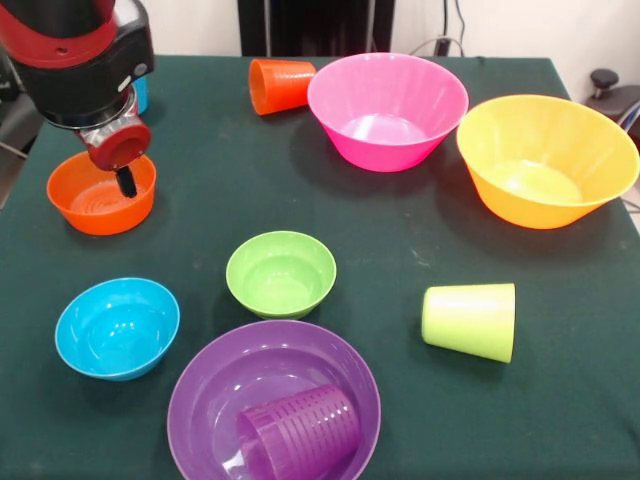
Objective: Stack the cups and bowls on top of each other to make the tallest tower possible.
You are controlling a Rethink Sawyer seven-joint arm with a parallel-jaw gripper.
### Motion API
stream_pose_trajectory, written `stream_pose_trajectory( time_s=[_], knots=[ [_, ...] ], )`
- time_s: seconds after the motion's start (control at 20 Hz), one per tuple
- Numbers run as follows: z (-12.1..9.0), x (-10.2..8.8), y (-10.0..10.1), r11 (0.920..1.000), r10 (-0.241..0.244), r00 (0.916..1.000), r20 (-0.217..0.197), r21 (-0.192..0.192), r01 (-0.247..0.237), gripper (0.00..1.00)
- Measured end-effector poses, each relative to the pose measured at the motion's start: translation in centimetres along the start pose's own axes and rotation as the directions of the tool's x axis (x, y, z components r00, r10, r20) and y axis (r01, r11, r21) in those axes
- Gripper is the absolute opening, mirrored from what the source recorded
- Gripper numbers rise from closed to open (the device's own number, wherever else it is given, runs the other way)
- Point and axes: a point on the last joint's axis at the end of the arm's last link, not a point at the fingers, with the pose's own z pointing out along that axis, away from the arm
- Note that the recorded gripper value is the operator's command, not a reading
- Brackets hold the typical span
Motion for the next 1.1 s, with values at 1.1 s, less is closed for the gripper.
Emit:
stream_pose_trajectory(
  time_s=[1.1],
  knots=[
    [5.1, 0.9, 1.4, 0.9993, -0.029, 0.9995, -0.012, -0.022, 0.029, 1.00]
  ],
)
